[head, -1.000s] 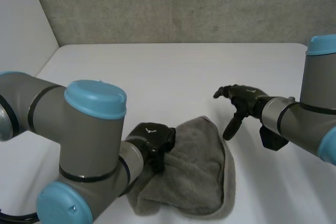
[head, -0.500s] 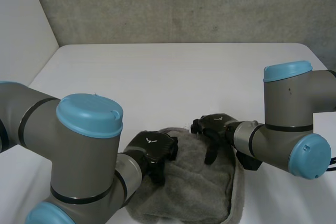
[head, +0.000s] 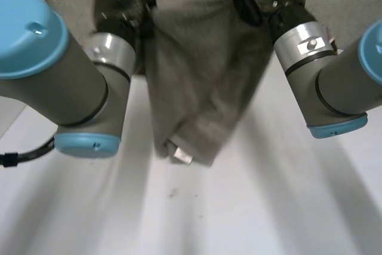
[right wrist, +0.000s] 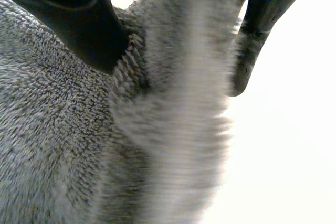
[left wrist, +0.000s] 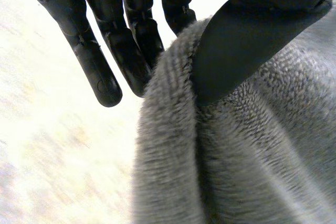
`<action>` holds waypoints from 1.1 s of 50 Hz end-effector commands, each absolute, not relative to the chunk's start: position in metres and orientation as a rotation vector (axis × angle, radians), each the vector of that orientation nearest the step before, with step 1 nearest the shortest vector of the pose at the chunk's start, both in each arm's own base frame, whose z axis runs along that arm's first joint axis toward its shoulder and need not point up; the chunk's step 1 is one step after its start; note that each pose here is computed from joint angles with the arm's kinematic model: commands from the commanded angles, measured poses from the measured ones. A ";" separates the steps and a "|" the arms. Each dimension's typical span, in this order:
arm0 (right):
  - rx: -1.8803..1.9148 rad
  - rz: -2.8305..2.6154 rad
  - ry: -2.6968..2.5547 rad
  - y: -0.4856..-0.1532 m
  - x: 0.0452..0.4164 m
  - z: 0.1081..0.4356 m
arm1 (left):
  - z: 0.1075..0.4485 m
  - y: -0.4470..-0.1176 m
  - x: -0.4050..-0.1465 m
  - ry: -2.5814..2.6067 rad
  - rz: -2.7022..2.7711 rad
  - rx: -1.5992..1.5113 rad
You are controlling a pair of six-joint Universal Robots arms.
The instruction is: Fold the towel.
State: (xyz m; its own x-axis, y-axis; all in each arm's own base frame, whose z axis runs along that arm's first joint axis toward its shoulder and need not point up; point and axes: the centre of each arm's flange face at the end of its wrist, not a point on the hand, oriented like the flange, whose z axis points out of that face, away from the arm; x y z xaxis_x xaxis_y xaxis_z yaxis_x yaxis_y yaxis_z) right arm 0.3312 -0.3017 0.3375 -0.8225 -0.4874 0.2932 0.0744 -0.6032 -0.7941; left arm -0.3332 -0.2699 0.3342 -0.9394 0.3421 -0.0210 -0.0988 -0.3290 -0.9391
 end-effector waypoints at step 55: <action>-1.049 -1.711 2.241 -0.237 0.239 0.165 | 0.222 -0.200 -0.340 -2.006 1.865 -0.773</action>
State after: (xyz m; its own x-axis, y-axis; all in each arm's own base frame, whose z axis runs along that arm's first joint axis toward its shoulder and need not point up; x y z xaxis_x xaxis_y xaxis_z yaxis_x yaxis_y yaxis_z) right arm 0.2571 -0.2316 0.1647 -0.7113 -0.6347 0.3019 -0.4536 0.0865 -0.8870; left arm -0.3255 -0.1812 0.2250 -0.8218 0.5513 -0.1435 0.1893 0.0266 -0.9816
